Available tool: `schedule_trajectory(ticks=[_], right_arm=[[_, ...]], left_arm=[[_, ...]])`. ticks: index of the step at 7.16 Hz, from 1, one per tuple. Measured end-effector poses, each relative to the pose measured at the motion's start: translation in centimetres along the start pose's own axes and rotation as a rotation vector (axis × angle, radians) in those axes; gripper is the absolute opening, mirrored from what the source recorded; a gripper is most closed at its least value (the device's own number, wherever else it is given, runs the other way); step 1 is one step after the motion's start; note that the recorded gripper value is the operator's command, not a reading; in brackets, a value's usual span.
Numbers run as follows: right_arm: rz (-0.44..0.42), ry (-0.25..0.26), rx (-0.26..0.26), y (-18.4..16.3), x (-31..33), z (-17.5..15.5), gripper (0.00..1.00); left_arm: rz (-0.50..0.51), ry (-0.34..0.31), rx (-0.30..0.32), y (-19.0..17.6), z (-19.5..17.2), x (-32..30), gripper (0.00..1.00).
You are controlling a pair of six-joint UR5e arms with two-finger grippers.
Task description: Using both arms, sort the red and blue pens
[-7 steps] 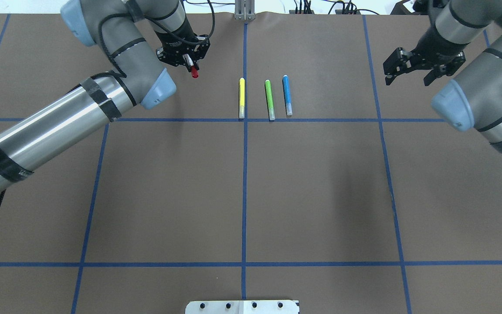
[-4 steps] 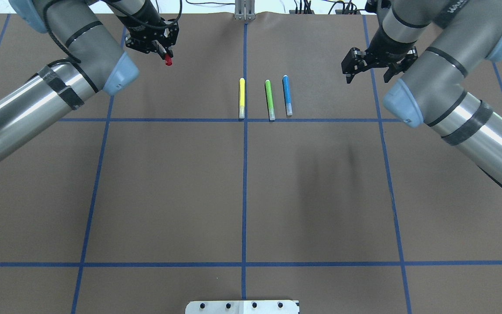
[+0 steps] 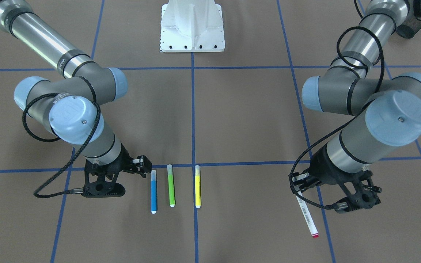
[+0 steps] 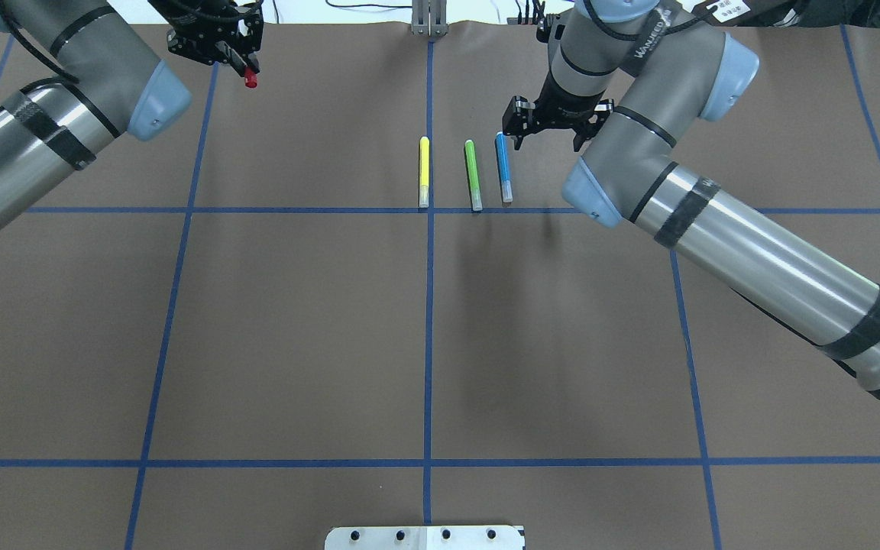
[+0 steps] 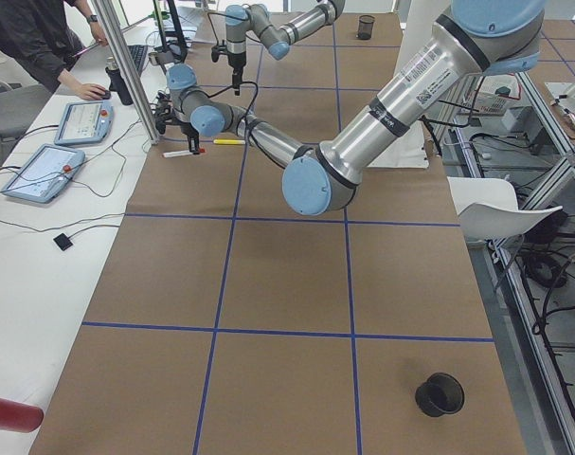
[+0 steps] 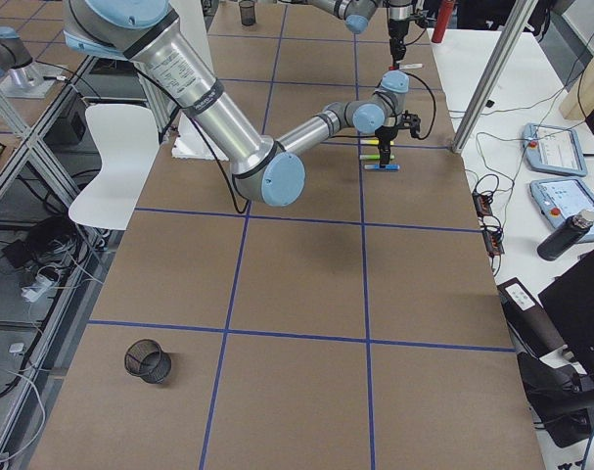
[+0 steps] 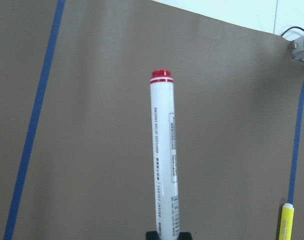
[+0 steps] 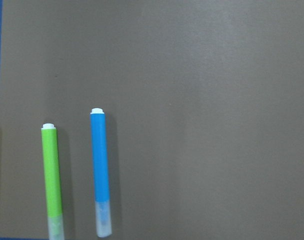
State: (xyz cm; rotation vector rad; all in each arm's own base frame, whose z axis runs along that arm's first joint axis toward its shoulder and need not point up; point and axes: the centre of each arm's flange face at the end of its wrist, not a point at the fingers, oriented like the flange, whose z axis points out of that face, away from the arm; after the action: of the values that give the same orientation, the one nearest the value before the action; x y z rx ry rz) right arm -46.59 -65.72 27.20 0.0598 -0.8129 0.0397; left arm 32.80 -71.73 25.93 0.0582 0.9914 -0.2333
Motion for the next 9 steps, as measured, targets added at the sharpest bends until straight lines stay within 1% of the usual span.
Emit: schedule_trajectory(ticks=[3, 4, 5, 6, 8, 9], right_arm=[[0.005, 0.048, -0.037, 0.3, -4.0, 3.8, 0.96], [0.008, 0.062, -0.042, 0.5, -5.2, 4.7, 0.90], [0.008, 0.074, -0.047, 0.8, -5.8, 5.6, 0.81], [0.008, 0.082, -0.051, 1.0, -5.9, 6.1, 0.68], [0.009, 0.090, -0.054, 1.1, -5.7, 6.6, 0.56], [0.007, 0.093, -0.055, 1.2, -5.5, 6.8, 0.47]], left_arm=[[0.000, 0.002, 0.006, -0.2, -0.5, -0.1, 0.00], [0.000, 0.003, 0.006, -0.2, -0.5, -0.1, 0.00], [0.001, 0.003, 0.006, -0.2, -0.5, -0.1, 0.00], [0.001, 0.003, 0.005, -0.2, -0.4, -0.1, 0.00], [0.000, 0.002, 0.005, -0.2, -0.4, -0.1, 0.00], [0.001, 0.002, 0.005, -0.2, -0.4, -0.1, 0.00]])
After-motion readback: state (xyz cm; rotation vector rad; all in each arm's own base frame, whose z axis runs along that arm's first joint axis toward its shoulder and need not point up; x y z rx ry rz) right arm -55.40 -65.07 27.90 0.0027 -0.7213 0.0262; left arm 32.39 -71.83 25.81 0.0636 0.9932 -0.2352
